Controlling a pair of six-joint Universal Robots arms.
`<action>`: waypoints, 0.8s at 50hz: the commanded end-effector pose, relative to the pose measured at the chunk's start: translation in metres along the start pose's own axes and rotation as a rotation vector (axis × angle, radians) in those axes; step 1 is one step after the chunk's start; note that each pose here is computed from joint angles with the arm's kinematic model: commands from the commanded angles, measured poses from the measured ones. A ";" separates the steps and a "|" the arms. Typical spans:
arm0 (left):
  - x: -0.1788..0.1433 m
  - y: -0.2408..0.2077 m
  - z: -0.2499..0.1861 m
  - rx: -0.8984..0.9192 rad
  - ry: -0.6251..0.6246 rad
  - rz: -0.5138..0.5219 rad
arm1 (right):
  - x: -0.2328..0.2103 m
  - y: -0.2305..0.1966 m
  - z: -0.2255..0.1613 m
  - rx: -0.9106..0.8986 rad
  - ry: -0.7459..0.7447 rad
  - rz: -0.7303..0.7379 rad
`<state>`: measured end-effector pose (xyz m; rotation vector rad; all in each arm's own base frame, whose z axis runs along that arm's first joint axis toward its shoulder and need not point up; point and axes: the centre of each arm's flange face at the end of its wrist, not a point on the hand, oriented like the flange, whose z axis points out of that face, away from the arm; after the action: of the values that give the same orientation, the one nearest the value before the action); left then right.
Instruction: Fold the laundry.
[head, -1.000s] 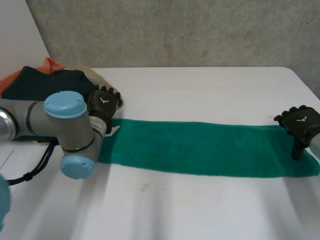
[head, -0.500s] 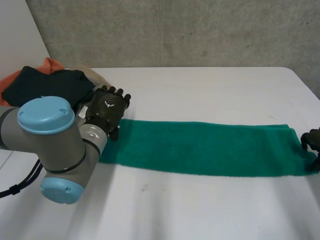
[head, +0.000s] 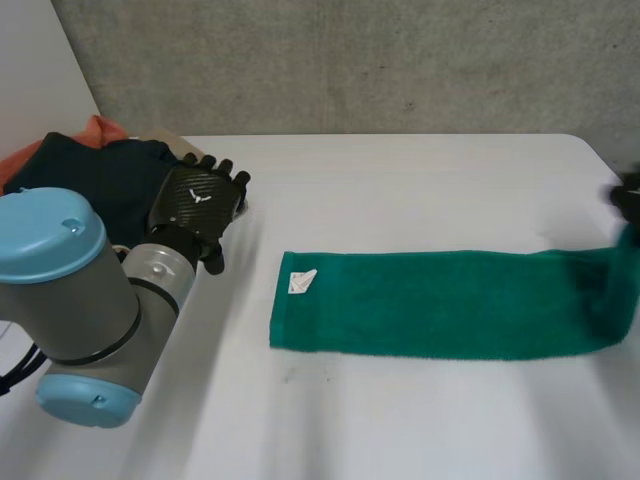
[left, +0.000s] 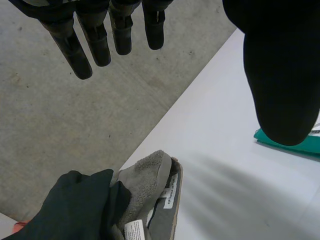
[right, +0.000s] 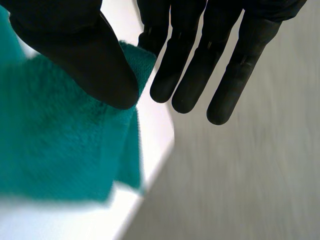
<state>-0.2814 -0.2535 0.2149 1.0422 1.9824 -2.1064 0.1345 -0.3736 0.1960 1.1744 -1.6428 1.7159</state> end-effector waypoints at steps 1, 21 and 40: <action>-0.002 -0.002 -0.007 0.001 -0.002 -0.020 | -0.079 -0.123 -0.035 0.435 -0.218 -0.004; 0.025 -0.018 0.007 0.070 0.057 -0.060 | -0.152 -0.183 -0.083 0.514 -0.454 0.253; 0.130 -0.007 0.031 0.096 0.257 -0.112 | -0.104 -0.068 -0.082 -0.051 -0.457 0.538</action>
<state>-0.3800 -0.2250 0.1959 1.2330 2.0659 -2.3331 0.2488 -0.2635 0.1766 1.2115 -2.4500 1.9801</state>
